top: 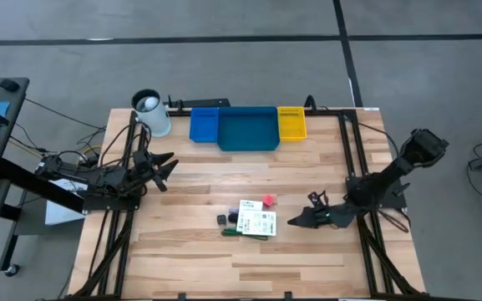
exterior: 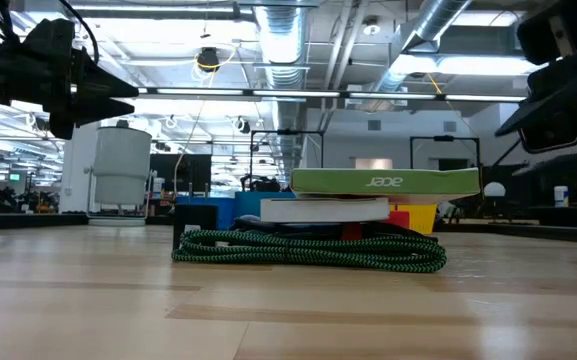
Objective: Pick and place items into bin
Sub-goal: Put the right white card reader box into the yellow bin
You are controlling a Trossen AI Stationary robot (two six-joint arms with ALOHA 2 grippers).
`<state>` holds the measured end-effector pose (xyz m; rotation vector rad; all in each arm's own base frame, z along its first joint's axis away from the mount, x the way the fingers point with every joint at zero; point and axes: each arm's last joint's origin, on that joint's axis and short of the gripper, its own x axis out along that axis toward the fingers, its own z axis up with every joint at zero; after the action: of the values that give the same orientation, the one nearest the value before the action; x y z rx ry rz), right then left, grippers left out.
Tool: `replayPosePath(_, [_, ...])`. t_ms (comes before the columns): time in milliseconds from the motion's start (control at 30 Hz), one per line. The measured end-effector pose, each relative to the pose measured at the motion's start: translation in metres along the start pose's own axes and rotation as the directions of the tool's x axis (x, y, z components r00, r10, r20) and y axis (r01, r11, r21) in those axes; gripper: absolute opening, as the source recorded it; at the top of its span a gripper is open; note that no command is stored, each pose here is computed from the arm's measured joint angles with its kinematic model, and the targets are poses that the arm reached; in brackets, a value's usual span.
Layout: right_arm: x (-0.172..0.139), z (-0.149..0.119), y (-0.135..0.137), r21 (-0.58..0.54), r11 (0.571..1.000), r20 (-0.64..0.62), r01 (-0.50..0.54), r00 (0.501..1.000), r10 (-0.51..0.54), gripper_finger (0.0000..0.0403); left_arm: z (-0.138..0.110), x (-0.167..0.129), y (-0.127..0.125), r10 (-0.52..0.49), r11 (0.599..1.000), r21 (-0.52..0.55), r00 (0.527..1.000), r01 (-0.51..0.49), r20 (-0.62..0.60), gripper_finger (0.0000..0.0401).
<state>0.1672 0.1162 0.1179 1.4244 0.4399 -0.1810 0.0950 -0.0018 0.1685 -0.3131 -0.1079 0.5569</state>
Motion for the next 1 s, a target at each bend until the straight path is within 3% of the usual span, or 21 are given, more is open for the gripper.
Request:
replayPosePath(533, [0.033,-0.016,-0.006,0.067,0.998,0.004,0.019,1.000,-0.019,0.0157,0.000,0.000,0.000,0.000,1.000,0.000,1.000,0.000,0.000,0.0181])
replayPosePath(1000, [0.041,-0.006,-0.003,0.085,0.996,0.037,0.010,0.999,-0.013,0.0231,0.000,0.000,0.000,0.000,1.000,0.000,1.000,0.000,0.000,0.0181])
